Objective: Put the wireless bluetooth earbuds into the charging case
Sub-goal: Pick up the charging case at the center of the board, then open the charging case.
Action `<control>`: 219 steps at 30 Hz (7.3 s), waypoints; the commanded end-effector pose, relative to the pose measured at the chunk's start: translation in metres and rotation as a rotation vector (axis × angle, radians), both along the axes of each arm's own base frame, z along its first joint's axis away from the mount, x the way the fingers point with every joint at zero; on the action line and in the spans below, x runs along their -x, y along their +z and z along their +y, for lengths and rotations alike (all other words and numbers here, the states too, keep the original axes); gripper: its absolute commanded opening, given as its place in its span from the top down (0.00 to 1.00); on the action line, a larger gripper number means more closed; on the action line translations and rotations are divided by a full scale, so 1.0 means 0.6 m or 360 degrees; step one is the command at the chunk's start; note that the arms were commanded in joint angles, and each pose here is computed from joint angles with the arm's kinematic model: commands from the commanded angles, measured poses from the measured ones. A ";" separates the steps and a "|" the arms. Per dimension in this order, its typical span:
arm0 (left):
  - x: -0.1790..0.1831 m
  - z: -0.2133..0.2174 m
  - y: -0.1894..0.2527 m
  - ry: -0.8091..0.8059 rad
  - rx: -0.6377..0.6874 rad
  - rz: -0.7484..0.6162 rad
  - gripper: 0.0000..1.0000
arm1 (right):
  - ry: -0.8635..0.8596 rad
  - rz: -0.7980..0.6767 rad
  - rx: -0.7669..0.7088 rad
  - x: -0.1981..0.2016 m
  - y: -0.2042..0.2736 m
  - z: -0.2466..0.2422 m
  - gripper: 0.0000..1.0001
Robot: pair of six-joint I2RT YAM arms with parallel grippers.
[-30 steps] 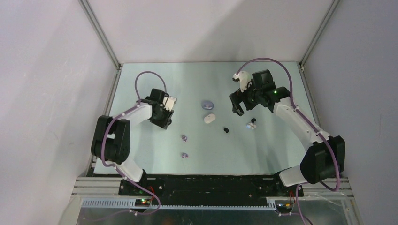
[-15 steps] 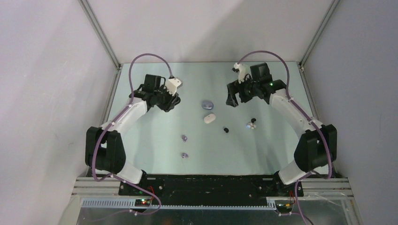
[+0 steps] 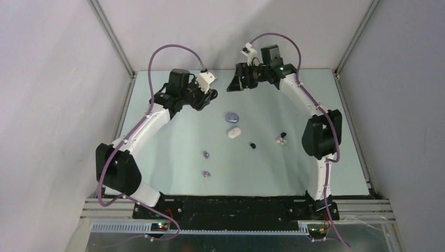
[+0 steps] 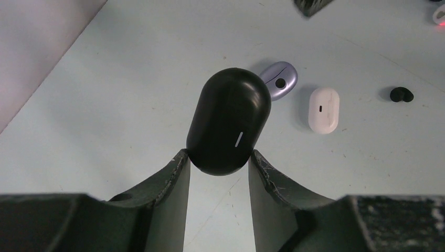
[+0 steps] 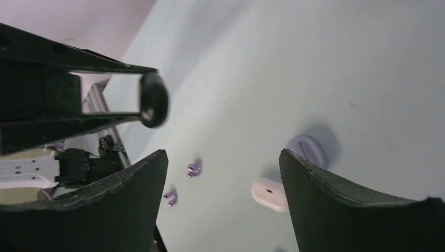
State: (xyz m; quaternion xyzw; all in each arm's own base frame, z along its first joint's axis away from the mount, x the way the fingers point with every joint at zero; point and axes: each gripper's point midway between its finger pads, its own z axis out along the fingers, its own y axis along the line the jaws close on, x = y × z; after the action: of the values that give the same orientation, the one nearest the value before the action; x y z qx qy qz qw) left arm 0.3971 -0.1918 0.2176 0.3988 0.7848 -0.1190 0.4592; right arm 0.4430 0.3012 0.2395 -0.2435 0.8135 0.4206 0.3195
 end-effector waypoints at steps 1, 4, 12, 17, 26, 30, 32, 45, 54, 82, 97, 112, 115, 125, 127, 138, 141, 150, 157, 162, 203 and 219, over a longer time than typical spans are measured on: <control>-0.016 -0.015 0.034 0.0028 0.0078 -0.0071 0.73 | 0.0165 -0.0080 -0.0181 0.020 0.072 0.060 0.18; -0.016 -0.022 0.040 0.0031 0.0102 -0.0090 0.73 | 0.0196 -0.0069 -0.0219 0.018 0.069 0.073 0.20; -0.022 -0.040 0.056 0.0040 0.0148 -0.0129 0.74 | 0.0294 -0.0033 -0.0291 0.023 0.057 0.101 0.27; -0.021 -0.043 0.064 0.0026 0.0153 -0.0157 0.74 | 0.0322 -0.0011 -0.0314 0.023 0.050 0.116 0.36; -0.028 -0.043 0.066 0.0051 0.0153 -0.0184 0.75 | 0.0441 0.0016 -0.0377 0.039 0.052 0.127 0.56; -0.038 -0.045 0.069 0.0073 0.0163 -0.0211 0.76 | 0.0484 0.0033 -0.0410 0.043 0.054 0.129 0.63; -0.042 -0.046 0.071 0.0080 0.0165 -0.0223 0.76 | 0.0487 0.0031 -0.0417 0.042 0.054 0.129 0.72; -0.031 -0.018 0.170 0.0174 0.0778 0.0139 0.01 | 0.0309 -0.0537 -0.0640 -0.002 0.239 0.016 1.00; 0.032 -0.081 0.295 -0.0688 0.1462 0.0528 0.09 | 0.0298 -0.0933 -0.0864 0.053 0.322 0.009 0.99; 0.024 -0.088 0.321 -0.0816 0.1503 0.0548 0.95 | 0.0415 -0.0938 -0.0800 0.078 0.268 0.060 0.94; 0.023 -0.062 0.144 -0.0743 0.0693 0.0134 1.00 | 0.0601 -0.0965 -0.0200 0.068 0.220 -0.018 0.37; 0.069 -0.047 0.111 -0.0855 0.0401 -0.0053 1.00 | 0.0840 -0.0964 0.0053 0.088 0.130 0.050 0.39; 0.072 -0.049 0.112 -0.0871 0.0395 -0.0060 1.00 | 0.0897 -0.0959 0.0041 0.099 0.123 0.063 0.42; 0.070 -0.052 0.122 -0.0859 0.0413 -0.0073 1.00 | 0.0980 -0.0941 -0.0009 0.117 0.109 0.088 0.49; 0.069 -0.052 0.123 -0.0856 0.0418 -0.0073 1.00 | 0.1009 -0.0938 -0.0022 0.124 0.106 0.092 0.49; 0.062 -0.059 0.137 -0.0823 0.0486 -0.0056 1.00 | 0.1015 -0.0919 -0.0007 0.129 0.092 0.107 0.70; 0.059 -0.058 0.136 -0.0798 0.0499 -0.0034 0.89 | 0.0980 -0.0909 -0.0017 0.122 0.098 0.104 0.86; 0.046 -0.055 0.139 -0.0628 0.0848 0.0118 0.43 | 0.0801 -0.0814 -0.0127 0.092 0.131 0.071 0.96; 0.037 -0.065 0.150 -0.0667 0.1052 0.0184 0.41 | 0.0773 -0.0789 -0.0164 0.092 0.141 0.059 0.96; 0.024 -0.072 0.159 -0.0676 0.1133 0.0157 0.37 | 0.0764 -0.0751 -0.0205 0.093 0.145 0.059 0.96; 0.037 -0.104 0.200 -0.0910 0.1210 0.0237 0.42 | 0.0686 -0.0658 -0.0340 0.097 0.184 0.040 0.97; 0.028 -0.116 0.193 -0.0920 0.1215 0.0264 0.54 | 0.0715 -0.0641 -0.0392 0.105 0.194 0.044 0.96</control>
State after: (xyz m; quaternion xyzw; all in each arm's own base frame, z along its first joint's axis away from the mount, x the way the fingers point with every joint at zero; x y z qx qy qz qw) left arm 0.3822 -0.2567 0.3126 0.3701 0.6015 -0.5528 0.4422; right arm 0.3909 0.3292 0.3294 -0.4423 0.6292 0.5132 0.3811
